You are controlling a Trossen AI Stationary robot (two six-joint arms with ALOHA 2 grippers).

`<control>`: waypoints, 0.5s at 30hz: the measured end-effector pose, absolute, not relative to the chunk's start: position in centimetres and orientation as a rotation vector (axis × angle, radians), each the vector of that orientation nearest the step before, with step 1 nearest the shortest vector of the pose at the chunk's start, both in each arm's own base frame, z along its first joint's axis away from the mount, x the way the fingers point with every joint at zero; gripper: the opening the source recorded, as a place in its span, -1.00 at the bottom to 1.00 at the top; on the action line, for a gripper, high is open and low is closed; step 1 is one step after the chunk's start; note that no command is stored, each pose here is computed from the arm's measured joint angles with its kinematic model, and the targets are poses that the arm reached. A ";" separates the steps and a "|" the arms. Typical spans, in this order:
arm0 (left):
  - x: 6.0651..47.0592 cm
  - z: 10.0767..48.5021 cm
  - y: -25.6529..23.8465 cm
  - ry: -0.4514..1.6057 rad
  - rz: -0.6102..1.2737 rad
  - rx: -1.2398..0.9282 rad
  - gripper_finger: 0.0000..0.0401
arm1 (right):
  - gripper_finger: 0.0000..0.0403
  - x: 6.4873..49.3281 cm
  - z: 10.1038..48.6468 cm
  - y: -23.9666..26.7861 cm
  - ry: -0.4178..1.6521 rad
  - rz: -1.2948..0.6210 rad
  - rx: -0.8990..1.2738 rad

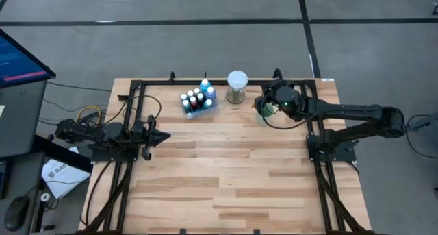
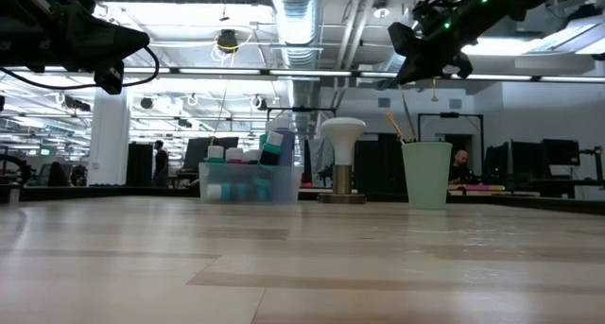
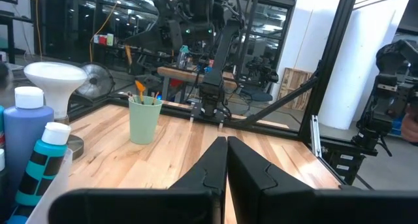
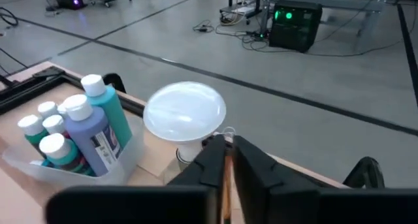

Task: Pick & Place Paint Supplies
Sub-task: Put the gold paint brush into the cup, then return to Home Position

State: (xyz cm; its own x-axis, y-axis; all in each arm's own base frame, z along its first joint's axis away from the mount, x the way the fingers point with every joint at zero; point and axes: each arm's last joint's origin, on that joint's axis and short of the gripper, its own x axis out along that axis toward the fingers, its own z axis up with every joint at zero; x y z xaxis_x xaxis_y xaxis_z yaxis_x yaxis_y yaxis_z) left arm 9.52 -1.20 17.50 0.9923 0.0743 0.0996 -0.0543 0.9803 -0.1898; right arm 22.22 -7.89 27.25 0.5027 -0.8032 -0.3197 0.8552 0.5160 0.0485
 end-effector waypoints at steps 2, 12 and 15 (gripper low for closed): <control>9.5 17.5 -1.2 -0.106 0.065 -0.188 -0.97 | -0.80 22.1 27.4 -7.8 0.266 -0.998 0.217; 9.5 17.5 -1.2 -0.107 0.065 -0.188 -0.97 | -0.08 20.7 30.8 -6.0 0.134 -0.691 0.260; 9.5 17.5 -1.2 -0.106 0.066 -0.188 -0.97 | 0.02 19.6 32.3 -4.8 0.077 -0.500 0.240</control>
State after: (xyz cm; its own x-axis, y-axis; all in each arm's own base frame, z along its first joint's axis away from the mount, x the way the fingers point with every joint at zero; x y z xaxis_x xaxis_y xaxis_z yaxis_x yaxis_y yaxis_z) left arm 9.52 -1.20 17.49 0.9922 0.0749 0.0993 -0.0550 0.9803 -0.1897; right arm 19.60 -4.79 32.32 0.8755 -0.4651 -0.1312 0.4830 0.8503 0.2089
